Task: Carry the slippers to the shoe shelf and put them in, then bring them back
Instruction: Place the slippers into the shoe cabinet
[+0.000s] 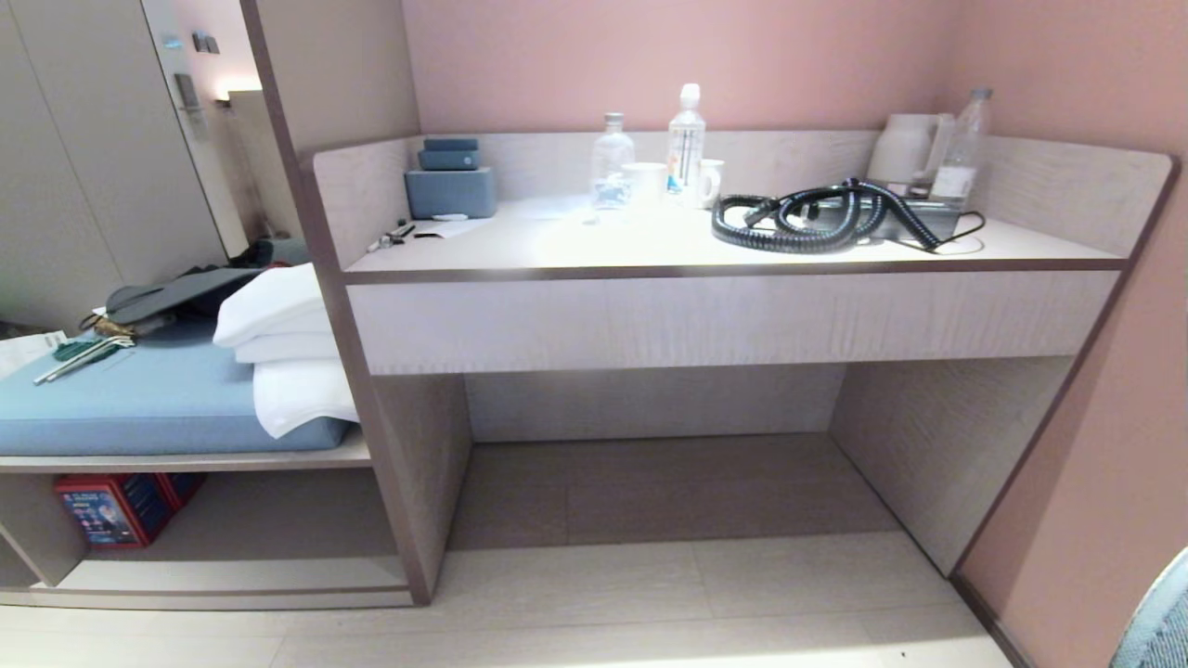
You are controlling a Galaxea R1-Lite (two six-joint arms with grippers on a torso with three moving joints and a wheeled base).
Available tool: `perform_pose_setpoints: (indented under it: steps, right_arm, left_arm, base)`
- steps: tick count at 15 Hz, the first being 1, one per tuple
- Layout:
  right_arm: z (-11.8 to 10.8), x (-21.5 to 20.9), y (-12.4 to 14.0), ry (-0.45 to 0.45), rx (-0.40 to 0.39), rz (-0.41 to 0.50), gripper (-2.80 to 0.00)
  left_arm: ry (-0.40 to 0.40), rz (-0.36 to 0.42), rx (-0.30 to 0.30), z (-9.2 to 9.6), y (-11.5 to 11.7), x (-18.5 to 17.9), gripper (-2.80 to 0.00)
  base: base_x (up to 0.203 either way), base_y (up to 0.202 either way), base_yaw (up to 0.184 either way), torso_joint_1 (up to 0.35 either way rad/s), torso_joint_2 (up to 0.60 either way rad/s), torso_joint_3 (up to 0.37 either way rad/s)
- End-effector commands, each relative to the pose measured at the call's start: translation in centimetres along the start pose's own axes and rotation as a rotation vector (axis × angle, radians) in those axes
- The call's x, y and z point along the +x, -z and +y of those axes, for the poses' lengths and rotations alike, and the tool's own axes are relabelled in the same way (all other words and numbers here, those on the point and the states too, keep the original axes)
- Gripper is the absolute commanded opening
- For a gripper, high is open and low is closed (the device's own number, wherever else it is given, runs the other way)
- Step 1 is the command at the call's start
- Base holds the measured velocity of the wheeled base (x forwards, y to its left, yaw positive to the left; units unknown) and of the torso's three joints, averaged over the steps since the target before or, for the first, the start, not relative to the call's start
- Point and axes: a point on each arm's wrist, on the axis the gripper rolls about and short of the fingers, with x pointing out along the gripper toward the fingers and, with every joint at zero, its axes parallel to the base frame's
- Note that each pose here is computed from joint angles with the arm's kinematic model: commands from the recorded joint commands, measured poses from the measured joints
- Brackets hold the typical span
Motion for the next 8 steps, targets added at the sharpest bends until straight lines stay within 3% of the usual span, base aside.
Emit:
perform_pose_setpoints:
  steps: [1,8]
  right_arm:
    - [0.00,0.00,-0.01,-0.002,0.000,-0.001,-2.80]
    - [0.00,0.00,-0.01,-0.002,0.002,-0.001,-2.80]
  left_arm:
    - [0.000,0.001,-0.001,0.00,0.00,0.01,-2.80]
    - [0.000,0.001,-0.002,0.00,0.00,0.01,-2.80]
  base:
    - [0.000,0.199,0.003,0.002,0.01,0.002]
    - [0.000,0.197,-0.002,0.002,0.00,0.003]
